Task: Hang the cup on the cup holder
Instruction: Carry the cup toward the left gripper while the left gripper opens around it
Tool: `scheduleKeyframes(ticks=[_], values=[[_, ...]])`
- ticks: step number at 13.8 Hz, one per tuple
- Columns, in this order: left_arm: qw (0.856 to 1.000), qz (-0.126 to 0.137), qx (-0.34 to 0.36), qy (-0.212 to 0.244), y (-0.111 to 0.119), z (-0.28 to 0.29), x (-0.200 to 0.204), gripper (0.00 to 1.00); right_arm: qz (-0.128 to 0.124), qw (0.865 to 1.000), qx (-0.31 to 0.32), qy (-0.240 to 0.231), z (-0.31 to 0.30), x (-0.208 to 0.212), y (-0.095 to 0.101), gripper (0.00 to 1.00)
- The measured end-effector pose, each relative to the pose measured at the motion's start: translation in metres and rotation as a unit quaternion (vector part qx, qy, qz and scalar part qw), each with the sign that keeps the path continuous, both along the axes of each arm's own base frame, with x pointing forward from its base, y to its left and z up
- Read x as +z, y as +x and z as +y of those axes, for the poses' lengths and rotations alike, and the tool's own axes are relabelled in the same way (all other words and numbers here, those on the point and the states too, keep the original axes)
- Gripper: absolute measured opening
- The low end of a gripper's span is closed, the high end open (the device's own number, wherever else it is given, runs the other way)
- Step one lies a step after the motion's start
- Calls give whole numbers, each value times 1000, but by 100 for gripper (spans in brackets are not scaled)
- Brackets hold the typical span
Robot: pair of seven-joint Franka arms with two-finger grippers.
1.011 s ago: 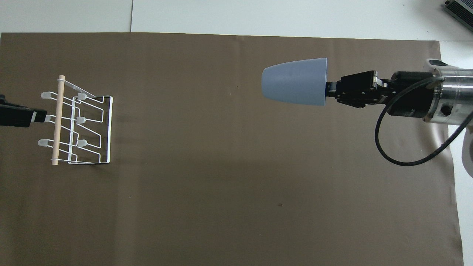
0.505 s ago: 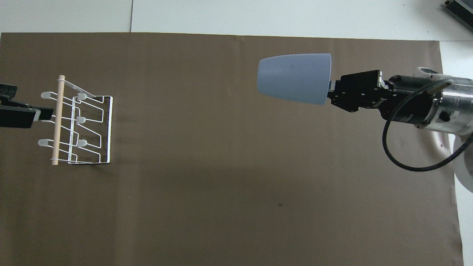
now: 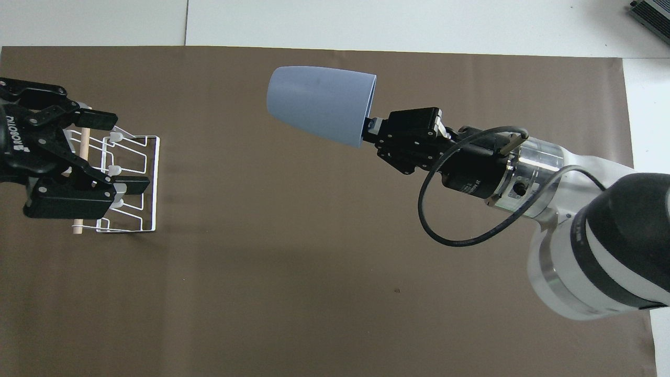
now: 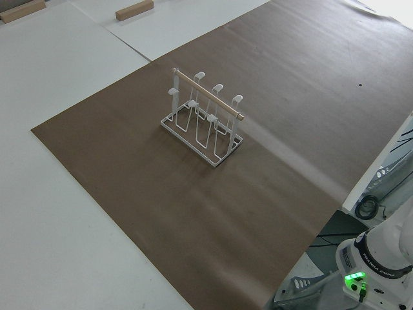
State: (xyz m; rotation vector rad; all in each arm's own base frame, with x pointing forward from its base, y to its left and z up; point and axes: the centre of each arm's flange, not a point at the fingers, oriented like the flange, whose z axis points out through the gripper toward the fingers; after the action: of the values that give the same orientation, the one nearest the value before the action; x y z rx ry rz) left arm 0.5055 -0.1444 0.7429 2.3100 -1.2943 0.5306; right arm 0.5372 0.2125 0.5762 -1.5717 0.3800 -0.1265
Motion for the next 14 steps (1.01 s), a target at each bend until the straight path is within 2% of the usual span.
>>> scheduleKeyframes(ticks=[6,11,14], values=[[992,-86,-96,-8,-1,-5,10,100,-63,997,27,-45,4,-6,-4,4],[985,-126,-115,-32,-4,-36,19,100,-81,993,52,-66,18,-15,-12,4],[984,-129,-116,-40,3,-50,10,100,-80,993,64,-66,30,-17,-18,4]])
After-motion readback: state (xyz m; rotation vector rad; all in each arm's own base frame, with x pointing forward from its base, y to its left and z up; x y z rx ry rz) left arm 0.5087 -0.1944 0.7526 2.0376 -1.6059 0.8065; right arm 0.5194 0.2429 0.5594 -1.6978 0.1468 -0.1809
